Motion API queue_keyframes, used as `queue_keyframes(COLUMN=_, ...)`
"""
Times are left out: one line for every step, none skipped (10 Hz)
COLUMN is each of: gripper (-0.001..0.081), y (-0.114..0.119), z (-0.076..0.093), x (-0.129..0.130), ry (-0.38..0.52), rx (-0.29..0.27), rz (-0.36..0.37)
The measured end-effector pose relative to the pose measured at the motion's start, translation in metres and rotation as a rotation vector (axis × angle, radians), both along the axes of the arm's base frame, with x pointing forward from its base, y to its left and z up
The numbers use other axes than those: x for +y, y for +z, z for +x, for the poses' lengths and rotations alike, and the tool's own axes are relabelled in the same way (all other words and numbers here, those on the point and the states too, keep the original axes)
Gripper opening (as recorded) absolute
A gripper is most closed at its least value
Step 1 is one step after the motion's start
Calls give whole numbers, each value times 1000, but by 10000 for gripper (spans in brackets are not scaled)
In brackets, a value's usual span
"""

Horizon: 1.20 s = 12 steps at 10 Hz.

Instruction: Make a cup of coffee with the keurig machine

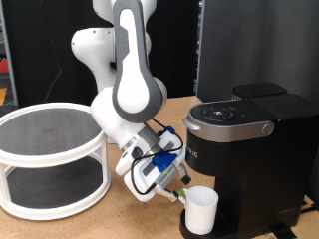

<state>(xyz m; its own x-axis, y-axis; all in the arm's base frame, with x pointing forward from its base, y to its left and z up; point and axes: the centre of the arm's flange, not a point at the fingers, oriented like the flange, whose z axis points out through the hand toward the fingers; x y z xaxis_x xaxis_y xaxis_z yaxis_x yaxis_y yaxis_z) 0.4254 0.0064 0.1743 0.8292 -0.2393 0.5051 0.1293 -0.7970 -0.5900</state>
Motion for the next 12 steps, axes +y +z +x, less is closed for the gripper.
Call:
queue_keyframes(gripper=564, y=1, z=-2, x=-3, ry=13, rx=8, rz=0)
queue_keyframes(gripper=564, y=3, z=-4, x=-7, ry=28, rx=22, rz=8)
queue_keyframes(gripper=749, y=7, z=-8, x=-13, ry=44, rx=42, rz=24)
queue_keyframes(gripper=749, y=14, z=-12, x=-20, ry=52, rx=59, rz=39)
queue_keyframes(gripper=795, y=23, z=-17, x=-27, ry=61, rx=72, rz=52)
queue_keyframes(gripper=805, y=32, z=-21, x=-33, ry=72, rx=84, rz=66)
queue_keyframes(gripper=805, y=40, z=-25, x=-40, ry=85, rx=91, rz=82)
queue_keyframes(gripper=805, y=49, z=-30, x=-47, ry=102, rx=94, rz=88)
queue_keyframes(gripper=806, y=57, z=-35, x=-55, ry=127, rx=100, rz=79)
queue_keyframes(gripper=806, y=64, z=-42, x=-58, ry=144, rx=101, rz=75)
queue_keyframes(gripper=806, y=63, z=-42, x=-57, ry=139, rx=103, rz=78)
queue_keyframes(gripper=806, y=62, z=-42, x=-57, ry=139, rx=106, rz=86)
